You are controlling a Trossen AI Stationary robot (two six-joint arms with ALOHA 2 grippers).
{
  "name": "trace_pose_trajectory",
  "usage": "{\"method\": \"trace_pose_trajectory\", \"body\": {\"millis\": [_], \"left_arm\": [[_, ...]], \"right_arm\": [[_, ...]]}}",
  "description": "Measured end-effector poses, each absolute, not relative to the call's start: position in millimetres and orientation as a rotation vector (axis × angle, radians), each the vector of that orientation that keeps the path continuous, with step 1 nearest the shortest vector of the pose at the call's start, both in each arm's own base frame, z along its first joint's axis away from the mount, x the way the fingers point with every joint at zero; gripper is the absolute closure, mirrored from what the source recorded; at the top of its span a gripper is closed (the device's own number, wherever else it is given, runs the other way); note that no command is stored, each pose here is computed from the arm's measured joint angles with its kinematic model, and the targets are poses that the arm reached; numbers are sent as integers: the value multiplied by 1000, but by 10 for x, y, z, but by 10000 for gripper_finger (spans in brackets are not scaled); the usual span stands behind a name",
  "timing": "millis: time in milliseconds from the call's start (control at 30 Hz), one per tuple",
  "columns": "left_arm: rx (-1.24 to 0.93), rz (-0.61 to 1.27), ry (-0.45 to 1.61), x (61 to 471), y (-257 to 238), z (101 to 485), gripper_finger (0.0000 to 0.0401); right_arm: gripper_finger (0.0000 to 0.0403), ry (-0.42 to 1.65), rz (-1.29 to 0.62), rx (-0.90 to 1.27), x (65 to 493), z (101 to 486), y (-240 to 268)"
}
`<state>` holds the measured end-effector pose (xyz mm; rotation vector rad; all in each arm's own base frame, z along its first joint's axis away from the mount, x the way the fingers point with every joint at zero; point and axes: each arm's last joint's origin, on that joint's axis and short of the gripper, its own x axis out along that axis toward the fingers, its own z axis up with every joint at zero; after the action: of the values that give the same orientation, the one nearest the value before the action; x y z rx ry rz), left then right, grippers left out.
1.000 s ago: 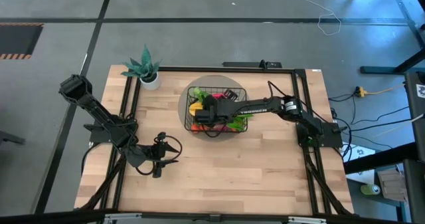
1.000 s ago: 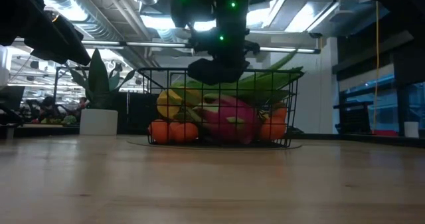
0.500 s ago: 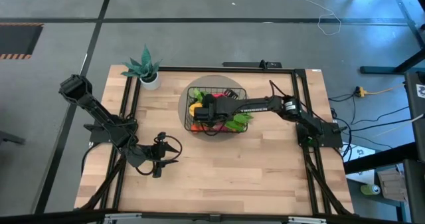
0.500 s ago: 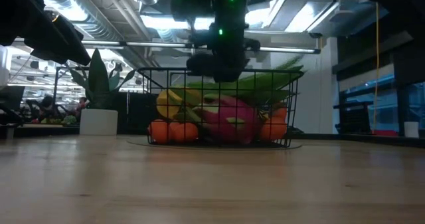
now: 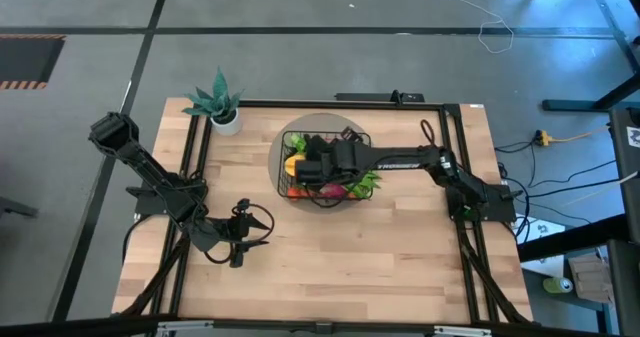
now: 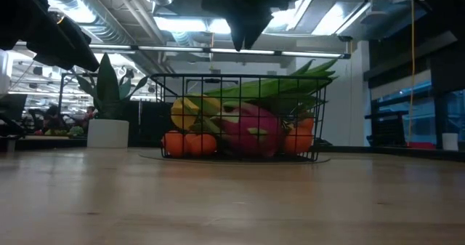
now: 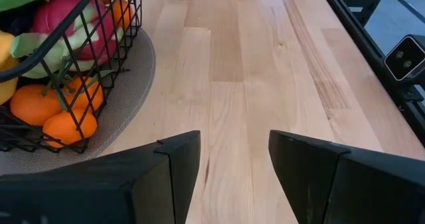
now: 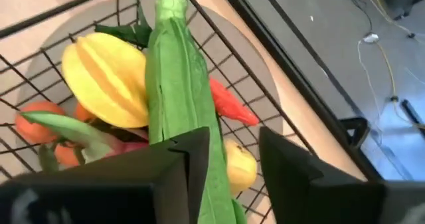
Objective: Build produce basket
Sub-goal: Put the lettuce into the black wire basket, then return to Home Position
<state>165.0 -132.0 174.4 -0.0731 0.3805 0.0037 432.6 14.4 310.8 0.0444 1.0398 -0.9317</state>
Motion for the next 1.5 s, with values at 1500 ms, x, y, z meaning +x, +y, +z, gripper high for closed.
{"method": "trace_pose_trajectory", "body": {"millis": [1500], "left_arm": [[-76, 4, 380, 1650, -1321, 1745, 232]], "right_arm": [[277, 1028, -952, 110, 4323, 3052, 291]]}}
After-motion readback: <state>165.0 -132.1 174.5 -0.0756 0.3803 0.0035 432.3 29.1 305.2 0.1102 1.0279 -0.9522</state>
